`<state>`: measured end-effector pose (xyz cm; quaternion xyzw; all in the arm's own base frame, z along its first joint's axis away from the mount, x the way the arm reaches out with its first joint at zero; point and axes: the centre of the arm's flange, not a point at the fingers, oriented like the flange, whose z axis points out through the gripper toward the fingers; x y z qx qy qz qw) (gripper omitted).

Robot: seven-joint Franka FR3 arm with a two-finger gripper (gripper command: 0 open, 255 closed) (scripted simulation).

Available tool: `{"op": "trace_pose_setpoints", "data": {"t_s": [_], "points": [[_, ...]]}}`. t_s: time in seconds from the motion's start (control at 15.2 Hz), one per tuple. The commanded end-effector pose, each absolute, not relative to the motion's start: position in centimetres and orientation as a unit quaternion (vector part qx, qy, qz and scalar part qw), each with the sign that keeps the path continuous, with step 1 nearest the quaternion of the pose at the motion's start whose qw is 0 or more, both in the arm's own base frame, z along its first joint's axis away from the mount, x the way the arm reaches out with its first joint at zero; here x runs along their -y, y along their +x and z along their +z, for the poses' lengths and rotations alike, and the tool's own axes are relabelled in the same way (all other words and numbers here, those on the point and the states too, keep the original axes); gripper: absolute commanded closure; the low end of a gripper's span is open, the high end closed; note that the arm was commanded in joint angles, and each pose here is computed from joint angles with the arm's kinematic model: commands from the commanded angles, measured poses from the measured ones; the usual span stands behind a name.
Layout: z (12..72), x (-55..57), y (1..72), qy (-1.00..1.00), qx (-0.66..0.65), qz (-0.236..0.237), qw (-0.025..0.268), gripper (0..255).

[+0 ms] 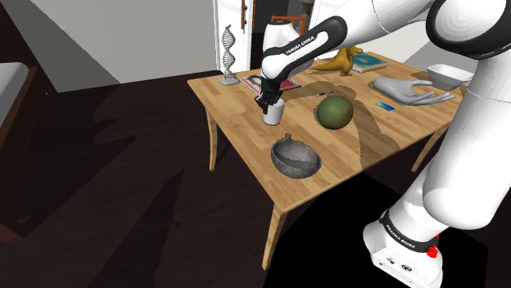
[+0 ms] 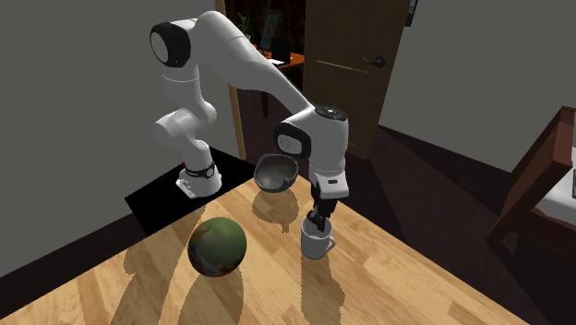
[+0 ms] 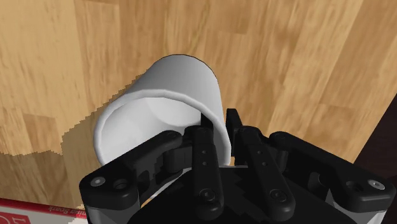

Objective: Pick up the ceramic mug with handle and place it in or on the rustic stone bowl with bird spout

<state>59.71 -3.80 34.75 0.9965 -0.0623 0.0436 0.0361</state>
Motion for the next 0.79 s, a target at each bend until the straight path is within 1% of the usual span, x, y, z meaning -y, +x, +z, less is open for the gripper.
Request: {"op": "trace_pose_setpoints", "data": {"t_s": [0.0,0.73], "points": [[34.8,3.8,59.7,0.996,0.062,0.044,0.036,255],[40.0,3.8,59.7,0.996,0.062,0.044,0.036,255]]}}
